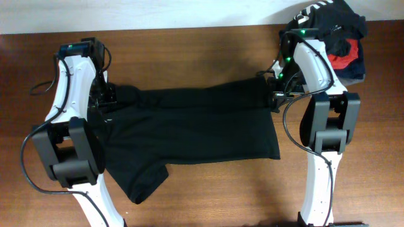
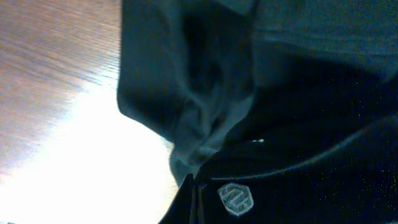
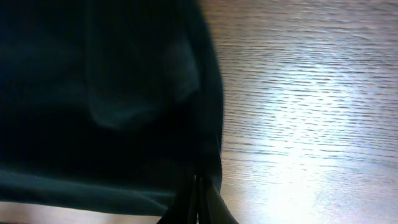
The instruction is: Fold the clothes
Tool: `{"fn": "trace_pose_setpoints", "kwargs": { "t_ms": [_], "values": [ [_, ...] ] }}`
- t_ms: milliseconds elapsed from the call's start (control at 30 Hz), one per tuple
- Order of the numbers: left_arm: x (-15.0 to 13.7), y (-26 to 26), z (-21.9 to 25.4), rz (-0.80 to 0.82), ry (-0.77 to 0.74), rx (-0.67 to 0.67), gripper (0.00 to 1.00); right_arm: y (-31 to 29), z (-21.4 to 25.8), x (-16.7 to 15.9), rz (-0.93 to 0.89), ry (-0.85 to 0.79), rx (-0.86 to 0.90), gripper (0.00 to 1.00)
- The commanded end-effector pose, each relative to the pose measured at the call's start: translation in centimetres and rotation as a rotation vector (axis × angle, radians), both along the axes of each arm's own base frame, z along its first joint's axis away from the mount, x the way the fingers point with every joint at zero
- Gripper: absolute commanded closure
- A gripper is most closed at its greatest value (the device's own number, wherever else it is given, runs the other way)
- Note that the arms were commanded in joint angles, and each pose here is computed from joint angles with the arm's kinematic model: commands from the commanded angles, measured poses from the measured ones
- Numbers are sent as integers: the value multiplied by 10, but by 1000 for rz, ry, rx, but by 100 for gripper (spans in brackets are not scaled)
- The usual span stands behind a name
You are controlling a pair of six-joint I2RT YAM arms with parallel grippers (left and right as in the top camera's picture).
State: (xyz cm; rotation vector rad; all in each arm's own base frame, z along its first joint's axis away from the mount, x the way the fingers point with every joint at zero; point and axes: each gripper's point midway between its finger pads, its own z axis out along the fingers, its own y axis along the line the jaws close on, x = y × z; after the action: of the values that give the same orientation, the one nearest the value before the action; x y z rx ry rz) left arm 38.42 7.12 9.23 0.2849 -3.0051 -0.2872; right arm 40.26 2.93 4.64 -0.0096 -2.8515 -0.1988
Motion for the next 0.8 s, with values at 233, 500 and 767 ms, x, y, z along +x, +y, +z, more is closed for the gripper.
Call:
{"fn": "trace_pose_setpoints", "kwargs": {
  "t_ms": [233,500,767],
  "values": [
    [-9,30,7,71,-5,39,99,13,16,1,28,-39,10,96],
    [-12,28,5,70,10,36,53,12,15,2,28,-43,6,67],
    [-1,28,24,67,-49,42,37,9,48,25,-8,-149,32,65]
  ]
}}
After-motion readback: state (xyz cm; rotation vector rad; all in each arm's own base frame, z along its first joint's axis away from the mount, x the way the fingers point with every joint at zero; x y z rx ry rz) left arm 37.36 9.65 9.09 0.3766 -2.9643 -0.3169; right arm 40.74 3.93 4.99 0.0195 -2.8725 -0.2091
